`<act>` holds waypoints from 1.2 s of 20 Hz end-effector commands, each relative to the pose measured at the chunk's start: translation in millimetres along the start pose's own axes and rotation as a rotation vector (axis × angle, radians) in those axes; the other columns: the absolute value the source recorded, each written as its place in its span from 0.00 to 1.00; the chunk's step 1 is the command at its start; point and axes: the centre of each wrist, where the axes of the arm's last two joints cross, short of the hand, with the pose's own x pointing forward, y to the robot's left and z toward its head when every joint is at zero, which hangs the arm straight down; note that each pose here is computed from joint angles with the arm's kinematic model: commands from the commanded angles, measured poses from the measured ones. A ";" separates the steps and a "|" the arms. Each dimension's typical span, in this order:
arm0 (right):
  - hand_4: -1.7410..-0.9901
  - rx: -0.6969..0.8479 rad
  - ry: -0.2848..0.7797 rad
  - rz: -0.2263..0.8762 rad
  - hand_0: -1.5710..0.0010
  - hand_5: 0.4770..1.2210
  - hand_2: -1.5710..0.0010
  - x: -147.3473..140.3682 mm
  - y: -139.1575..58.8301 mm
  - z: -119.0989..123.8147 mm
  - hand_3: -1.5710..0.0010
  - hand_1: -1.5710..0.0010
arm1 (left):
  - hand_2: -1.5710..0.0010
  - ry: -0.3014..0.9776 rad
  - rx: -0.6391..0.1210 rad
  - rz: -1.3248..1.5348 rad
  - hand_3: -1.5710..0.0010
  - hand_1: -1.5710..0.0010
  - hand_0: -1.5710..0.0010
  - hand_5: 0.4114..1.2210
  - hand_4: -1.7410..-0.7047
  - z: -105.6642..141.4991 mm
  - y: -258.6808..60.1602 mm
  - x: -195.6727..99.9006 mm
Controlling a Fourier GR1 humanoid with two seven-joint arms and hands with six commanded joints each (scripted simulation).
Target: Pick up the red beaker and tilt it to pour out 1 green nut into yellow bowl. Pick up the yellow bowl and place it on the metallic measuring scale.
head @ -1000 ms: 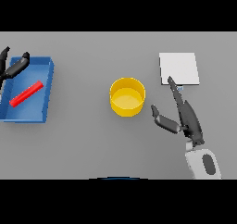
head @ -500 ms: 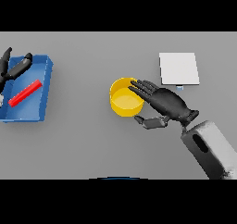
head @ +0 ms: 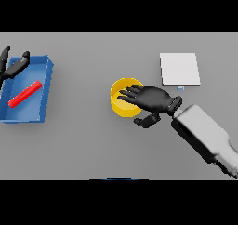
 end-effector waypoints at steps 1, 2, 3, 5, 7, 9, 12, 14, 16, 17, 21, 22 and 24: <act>0.69 0.022 -0.001 0.023 1.00 0.30 1.00 -1.3 -1.9 -3.3 1.00 1.00 | 1.00 0.006 -0.005 0.004 1.00 1.00 1.00 0.34 0.98 -0.1 -2.1 -2.4; 0.69 0.047 0.000 0.034 1.00 0.30 1.00 -0.3 -2.7 -7.8 1.00 1.00 | 1.00 0.004 -0.002 0.005 1.00 1.00 1.00 0.34 0.98 1.9 -1.2 -3.0; 0.68 0.070 0.011 0.043 1.00 0.30 1.00 -2.6 -1.9 -11.9 1.00 1.00 | 1.00 0.006 0.000 0.003 1.00 1.00 1.00 0.34 0.98 1.0 0.1 -4.2; 0.65 0.102 0.009 0.060 1.00 0.31 1.00 -0.4 -3.3 -20.8 1.00 1.00 | 1.00 0.004 0.000 0.007 1.00 1.00 1.00 0.34 0.98 1.4 0.0 -9.5; 0.63 0.144 0.023 0.085 1.00 0.33 1.00 -6.0 -4.3 -27.2 1.00 1.00 | 1.00 0.006 0.004 0.003 1.00 1.00 1.00 0.34 0.98 0.5 1.4 -4.4; 0.62 0.175 0.010 0.095 1.00 0.35 1.00 -4.4 -7.1 -30.4 1.00 1.00 | 1.00 0.003 0.001 0.005 1.00 1.00 1.00 0.34 0.99 0.8 1.8 -10.1; 0.59 0.188 0.009 0.078 1.00 0.37 1.00 -1.8 -8.0 -37.9 1.00 1.00 | 1.00 -0.013 -0.003 0.012 1.00 1.00 1.00 0.34 0.99 3.1 3.7 -8.0; 0.56 0.200 0.032 0.048 1.00 0.42 1.00 0.5 -6.2 -37.8 0.99 1.00 | 1.00 -0.009 0.003 0.016 1.00 1.00 1.00 0.34 0.99 3.2 4.9 -6.5; 0.51 0.210 0.044 0.038 0.93 0.49 0.94 1.6 -5.5 -38.8 0.94 0.94 | 1.00 -0.006 0.009 0.011 1.00 1.00 1.00 0.34 0.99 3.3 8.5 -9.1; 0.47 0.211 0.039 0.041 0.82 0.53 0.89 4.3 -4.2 -38.2 0.89 0.85 | 1.00 -0.008 0.007 0.008 1.00 1.00 1.00 0.35 0.99 2.4 5.7 -9.7; 0.25 0.211 0.003 0.050 0.33 0.81 0.45 -0.9 -2.6 -38.7 0.63 0.36 | 1.00 -0.030 0.009 0.011 1.00 1.00 1.00 0.35 0.99 5.1 7.4 -6.8; 0.21 0.207 -0.012 0.047 0.27 0.85 0.36 -0.7 -2.0 -39.5 0.54 0.29 | 1.00 -0.032 0.004 0.010 1.00 1.00 1.00 0.35 0.98 5.4 5.0 -5.6; 0.14 0.198 -0.018 0.049 0.17 0.90 0.26 -1.4 -0.8 -37.2 0.40 0.18 | 1.00 -0.022 0.007 0.013 1.00 1.00 1.00 0.35 0.98 4.1 8.9 -7.6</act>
